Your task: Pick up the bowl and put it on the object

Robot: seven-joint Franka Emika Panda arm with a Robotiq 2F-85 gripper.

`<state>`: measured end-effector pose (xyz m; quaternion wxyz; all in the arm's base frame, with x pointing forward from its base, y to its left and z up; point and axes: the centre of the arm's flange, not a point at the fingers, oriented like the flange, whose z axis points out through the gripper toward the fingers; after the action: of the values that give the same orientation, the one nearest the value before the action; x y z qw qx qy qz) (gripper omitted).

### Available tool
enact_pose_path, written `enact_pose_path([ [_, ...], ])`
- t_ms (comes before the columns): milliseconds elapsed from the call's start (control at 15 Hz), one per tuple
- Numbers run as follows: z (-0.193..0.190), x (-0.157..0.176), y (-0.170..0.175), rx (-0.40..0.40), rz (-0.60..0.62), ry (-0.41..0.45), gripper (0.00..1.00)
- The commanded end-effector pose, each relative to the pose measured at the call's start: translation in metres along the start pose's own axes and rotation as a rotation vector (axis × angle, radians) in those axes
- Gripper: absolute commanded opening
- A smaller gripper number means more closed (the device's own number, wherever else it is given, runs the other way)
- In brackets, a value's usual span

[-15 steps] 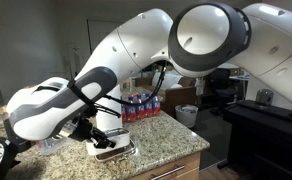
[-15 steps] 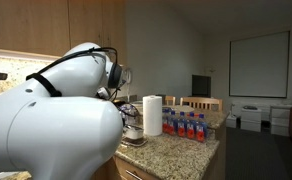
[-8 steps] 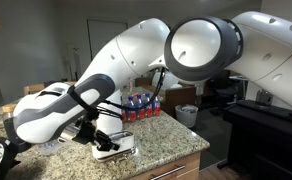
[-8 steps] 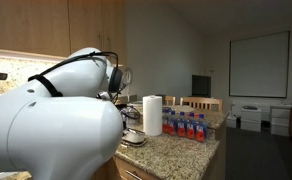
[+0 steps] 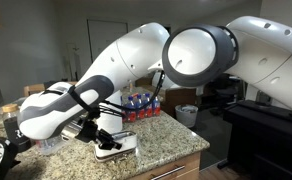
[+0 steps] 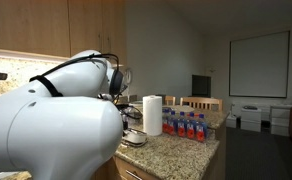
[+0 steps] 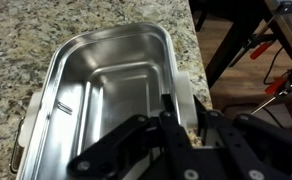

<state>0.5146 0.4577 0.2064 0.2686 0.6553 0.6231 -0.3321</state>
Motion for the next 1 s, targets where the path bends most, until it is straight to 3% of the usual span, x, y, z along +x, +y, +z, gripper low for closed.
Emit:
enact_pose_path([
  [0,-0.007,-0.001,0.008,0.021,0.02,-0.022,0.04],
  [533,-0.011,0.002,0.017,-0.01,0.056,-0.04,0.04],
  [600,-0.012,0.003,0.018,-0.011,0.057,-0.044,0.14],
  [667,-0.012,0.004,0.018,-0.012,0.056,-0.046,0.37],
  [800,-0.011,0.005,0.018,-0.015,0.053,-0.049,0.41],
  [933,-0.011,0.005,0.017,-0.012,0.054,-0.055,0.55],
])
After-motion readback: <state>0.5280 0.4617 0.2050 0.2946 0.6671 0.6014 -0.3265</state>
